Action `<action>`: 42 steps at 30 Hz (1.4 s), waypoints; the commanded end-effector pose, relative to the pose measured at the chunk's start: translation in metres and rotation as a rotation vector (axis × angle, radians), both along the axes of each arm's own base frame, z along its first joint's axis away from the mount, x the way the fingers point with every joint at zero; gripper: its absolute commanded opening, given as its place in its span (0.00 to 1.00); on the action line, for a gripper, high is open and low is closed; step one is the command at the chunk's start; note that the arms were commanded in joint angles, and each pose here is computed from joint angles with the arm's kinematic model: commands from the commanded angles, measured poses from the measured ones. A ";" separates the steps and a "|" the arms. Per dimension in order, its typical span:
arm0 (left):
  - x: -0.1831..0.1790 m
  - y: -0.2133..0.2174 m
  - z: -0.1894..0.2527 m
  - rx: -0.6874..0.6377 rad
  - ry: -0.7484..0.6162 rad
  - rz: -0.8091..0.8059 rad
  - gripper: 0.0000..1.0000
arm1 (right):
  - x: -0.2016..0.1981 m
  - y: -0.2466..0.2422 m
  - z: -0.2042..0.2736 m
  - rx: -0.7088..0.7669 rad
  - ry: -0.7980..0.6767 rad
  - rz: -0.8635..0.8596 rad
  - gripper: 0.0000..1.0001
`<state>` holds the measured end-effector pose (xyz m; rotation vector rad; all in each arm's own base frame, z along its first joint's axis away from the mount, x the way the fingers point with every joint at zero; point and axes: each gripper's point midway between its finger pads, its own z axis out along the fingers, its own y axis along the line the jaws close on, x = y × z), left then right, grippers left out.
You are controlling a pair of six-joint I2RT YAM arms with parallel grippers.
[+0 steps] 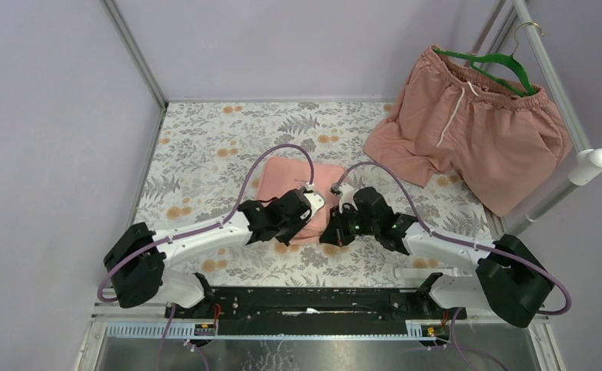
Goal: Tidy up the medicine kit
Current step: Zip the medicine box at the center of the board.
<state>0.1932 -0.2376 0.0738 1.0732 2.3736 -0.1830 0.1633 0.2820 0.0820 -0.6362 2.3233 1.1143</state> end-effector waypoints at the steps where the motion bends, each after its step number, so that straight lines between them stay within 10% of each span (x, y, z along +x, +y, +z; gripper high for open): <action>1: 0.012 -0.038 0.023 -0.185 -0.054 0.037 0.00 | 0.000 0.042 0.042 0.155 -0.033 0.042 0.00; 25: -0.018 -0.070 0.051 -0.306 -0.085 -0.078 0.02 | 0.020 0.051 0.027 0.052 -0.091 -0.049 0.00; 31: -0.024 -0.053 0.078 -0.361 -0.127 -0.060 0.56 | 0.027 0.032 0.015 -0.028 -0.125 -0.096 0.00; 42: -0.016 -0.017 0.154 -0.547 -0.281 0.050 0.78 | 0.049 -0.013 0.005 -0.190 -0.204 -0.155 0.00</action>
